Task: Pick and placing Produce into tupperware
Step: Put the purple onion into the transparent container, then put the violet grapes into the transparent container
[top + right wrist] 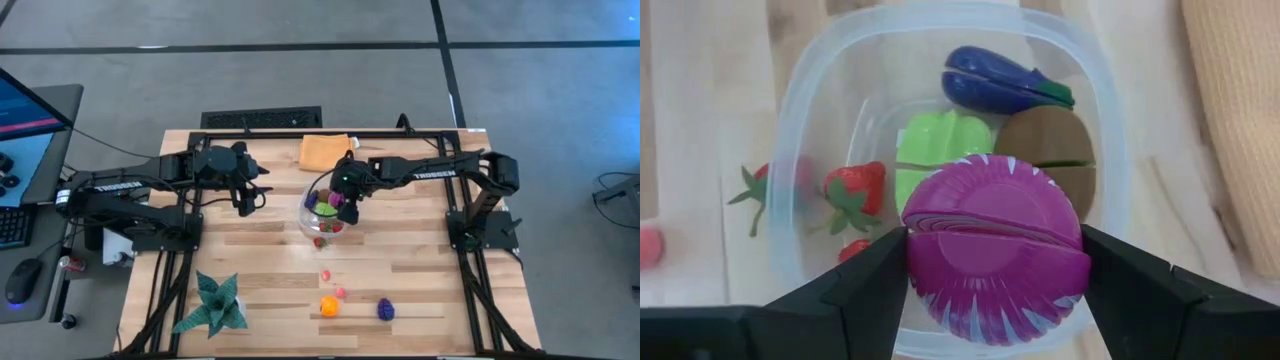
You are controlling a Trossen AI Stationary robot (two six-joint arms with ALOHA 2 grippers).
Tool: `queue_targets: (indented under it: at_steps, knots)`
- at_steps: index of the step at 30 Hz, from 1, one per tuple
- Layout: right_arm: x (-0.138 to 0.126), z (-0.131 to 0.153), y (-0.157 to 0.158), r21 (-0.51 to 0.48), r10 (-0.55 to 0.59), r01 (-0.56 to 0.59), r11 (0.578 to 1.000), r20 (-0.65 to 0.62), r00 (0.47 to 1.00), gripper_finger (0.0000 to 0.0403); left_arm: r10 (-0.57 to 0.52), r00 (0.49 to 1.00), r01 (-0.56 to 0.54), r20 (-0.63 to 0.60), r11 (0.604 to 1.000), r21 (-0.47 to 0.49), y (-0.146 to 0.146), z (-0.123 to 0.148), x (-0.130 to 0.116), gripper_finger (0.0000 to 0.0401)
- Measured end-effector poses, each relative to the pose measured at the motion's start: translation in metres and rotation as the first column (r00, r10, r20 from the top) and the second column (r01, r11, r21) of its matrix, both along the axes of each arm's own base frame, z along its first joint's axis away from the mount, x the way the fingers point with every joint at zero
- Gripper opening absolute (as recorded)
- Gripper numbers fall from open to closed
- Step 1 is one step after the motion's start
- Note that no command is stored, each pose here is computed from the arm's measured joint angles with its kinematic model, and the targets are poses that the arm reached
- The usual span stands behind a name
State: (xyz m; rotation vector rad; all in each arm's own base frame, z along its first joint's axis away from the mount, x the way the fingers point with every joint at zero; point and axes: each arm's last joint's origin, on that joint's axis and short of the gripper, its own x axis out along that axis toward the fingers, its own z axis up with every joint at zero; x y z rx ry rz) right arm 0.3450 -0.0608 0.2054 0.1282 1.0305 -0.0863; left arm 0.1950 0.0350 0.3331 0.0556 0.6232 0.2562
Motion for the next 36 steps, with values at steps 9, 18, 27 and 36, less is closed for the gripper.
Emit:
queue_targets:
  at_steps: [9,18,27,36]
  knots:
    - [0.003,-0.012,0.001,-0.005,0.025,-0.025,1.000,-0.033,0.999,0.0291,0.011,1.000,-0.011,-0.006,1.000,0.009,0.001,-0.001,0.001,0.0208]
    - [0.004,-0.017,0.003,0.000,0.032,-0.032,0.999,-0.046,0.998,0.0292,0.013,1.000,-0.013,-0.006,1.000,0.010,0.001,-0.001,0.001,0.0208]
    - [0.005,-0.016,0.004,0.049,0.055,-0.053,0.997,-0.032,0.998,0.0310,0.013,1.000,-0.013,-0.006,1.000,0.010,0.001,-0.001,0.001,0.0208]
    - [0.003,-0.015,0.005,0.070,0.062,-0.058,0.996,-0.054,0.997,0.0366,0.013,1.000,-0.012,-0.006,1.000,0.010,0.001,-0.001,0.001,0.0208]
